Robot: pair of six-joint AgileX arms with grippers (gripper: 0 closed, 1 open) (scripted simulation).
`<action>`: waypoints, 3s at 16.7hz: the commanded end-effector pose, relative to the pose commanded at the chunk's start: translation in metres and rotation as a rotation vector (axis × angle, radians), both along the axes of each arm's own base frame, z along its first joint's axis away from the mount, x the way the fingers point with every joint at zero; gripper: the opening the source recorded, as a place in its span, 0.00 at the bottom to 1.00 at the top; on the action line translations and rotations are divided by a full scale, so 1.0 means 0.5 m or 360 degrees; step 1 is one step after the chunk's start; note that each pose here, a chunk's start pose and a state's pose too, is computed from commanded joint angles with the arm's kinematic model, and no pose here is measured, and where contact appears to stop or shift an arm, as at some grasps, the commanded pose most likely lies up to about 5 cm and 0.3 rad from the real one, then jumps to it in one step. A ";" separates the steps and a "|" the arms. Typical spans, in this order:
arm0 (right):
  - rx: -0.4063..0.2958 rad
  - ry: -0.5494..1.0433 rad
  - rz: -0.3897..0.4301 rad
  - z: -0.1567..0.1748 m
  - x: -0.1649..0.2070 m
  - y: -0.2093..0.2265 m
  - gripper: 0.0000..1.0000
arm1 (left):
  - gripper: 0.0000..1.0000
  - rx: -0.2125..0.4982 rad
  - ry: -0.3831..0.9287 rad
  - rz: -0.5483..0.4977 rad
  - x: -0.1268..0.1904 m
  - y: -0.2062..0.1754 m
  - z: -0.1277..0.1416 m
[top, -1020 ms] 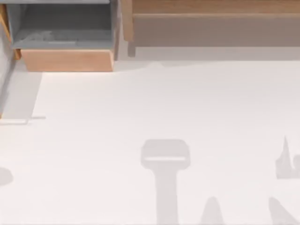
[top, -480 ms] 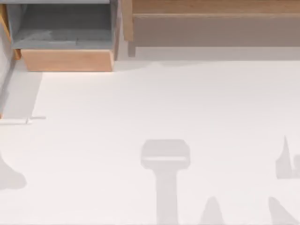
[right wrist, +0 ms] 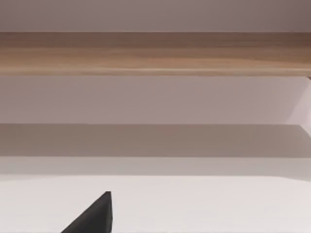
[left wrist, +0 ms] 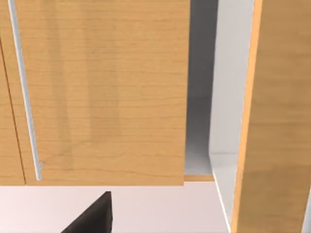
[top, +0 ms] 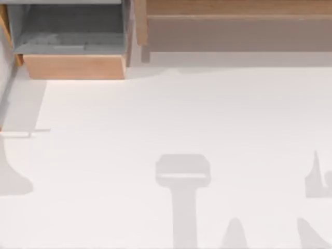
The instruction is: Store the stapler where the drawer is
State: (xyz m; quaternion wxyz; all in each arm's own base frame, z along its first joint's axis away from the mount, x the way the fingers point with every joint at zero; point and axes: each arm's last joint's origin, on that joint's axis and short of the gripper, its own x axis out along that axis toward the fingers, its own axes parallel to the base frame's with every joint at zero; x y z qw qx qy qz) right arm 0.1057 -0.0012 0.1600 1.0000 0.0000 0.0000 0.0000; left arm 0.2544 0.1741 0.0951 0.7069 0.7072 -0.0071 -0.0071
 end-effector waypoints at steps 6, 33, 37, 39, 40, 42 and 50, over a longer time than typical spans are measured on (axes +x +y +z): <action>0.0000 0.0000 0.0000 0.000 0.000 0.000 1.00 | 0.70 0.0000 0.0000 0.0000 0.000 0.000 0.000; 0.0000 0.0000 0.0000 0.000 0.000 0.000 1.00 | 0.00 -0.0026 0.0027 0.0004 0.114 -0.001 -0.008; 0.0000 0.0000 0.0000 0.000 0.000 0.000 1.00 | 0.00 -0.0026 0.0026 0.0004 0.125 -0.002 -0.008; 0.0000 0.0000 0.0000 0.000 0.000 0.000 1.00 | 0.00 -0.0035 0.0038 0.0007 0.123 0.000 -0.011; 0.0000 0.0000 0.0000 0.000 0.000 0.000 1.00 | 0.00 -0.0038 0.0043 0.0004 0.131 -0.001 -0.013; 0.0000 0.0000 0.0000 0.000 0.000 0.000 1.00 | 0.00 -0.0035 0.0041 0.0008 0.158 0.001 -0.014; 0.0000 0.0000 0.0000 0.000 0.000 0.000 1.00 | 0.00 -0.0033 0.0035 0.0009 0.247 -0.002 -0.010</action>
